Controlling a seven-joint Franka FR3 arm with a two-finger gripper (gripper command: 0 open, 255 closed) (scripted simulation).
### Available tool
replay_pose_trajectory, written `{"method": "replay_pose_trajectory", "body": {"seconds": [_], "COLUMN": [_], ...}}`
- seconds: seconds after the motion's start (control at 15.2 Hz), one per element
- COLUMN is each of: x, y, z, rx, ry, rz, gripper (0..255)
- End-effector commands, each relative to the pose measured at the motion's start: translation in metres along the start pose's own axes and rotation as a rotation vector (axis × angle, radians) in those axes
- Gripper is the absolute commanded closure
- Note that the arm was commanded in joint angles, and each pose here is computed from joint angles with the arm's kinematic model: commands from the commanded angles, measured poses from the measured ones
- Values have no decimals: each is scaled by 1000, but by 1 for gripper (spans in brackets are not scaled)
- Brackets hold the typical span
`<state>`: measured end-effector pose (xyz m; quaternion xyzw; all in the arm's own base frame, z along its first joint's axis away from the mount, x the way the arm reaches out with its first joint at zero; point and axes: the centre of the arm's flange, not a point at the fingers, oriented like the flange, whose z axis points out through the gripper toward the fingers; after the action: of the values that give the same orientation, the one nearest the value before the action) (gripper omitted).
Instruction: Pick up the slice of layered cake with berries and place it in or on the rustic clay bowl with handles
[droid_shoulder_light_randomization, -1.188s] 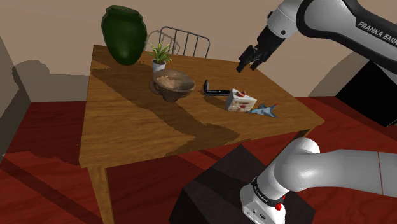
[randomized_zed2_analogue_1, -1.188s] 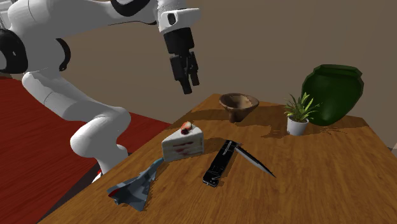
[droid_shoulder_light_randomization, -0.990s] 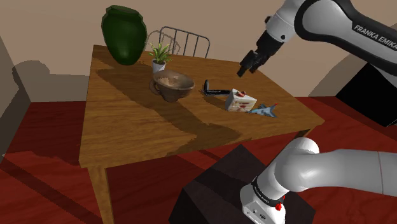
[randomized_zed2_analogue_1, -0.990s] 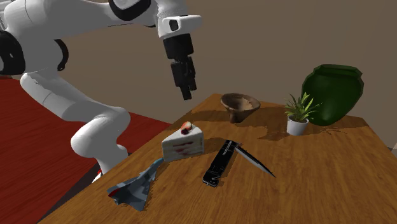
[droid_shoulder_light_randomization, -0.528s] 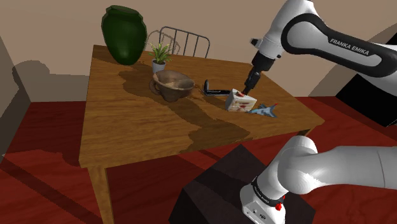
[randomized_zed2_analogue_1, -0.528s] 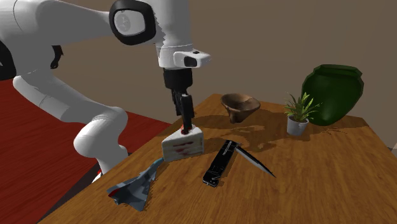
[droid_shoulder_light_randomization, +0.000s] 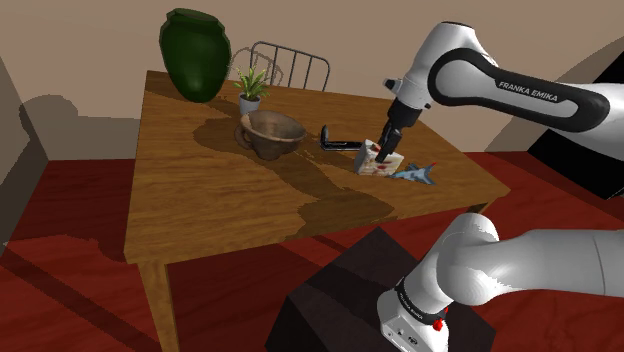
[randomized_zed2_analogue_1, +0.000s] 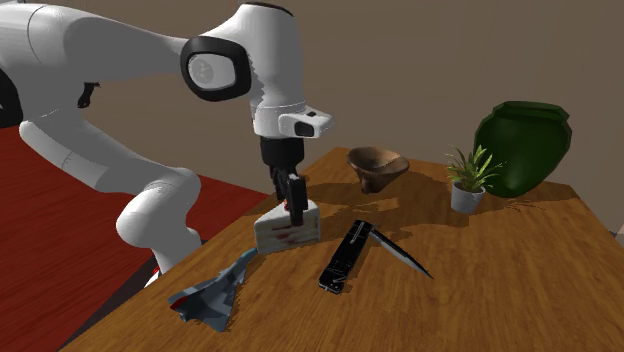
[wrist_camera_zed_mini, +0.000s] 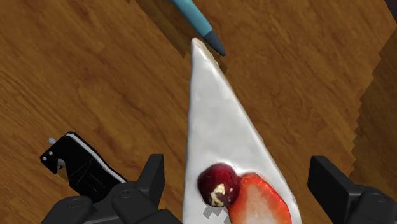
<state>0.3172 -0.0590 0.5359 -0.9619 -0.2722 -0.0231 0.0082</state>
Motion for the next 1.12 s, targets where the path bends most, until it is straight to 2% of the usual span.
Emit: {"method": "replay_pose_trajectory", "body": {"seconds": [0.0,0.4,0.46,1.06], "x": [0,0,0,0], "y": [0,0,0,0], "z": [3,3,3,3], "rx": [0,0,0,0], "ry": [1,1,1,1], "rz": [0,0,0,0], "gripper": [0,0,255,255]}}
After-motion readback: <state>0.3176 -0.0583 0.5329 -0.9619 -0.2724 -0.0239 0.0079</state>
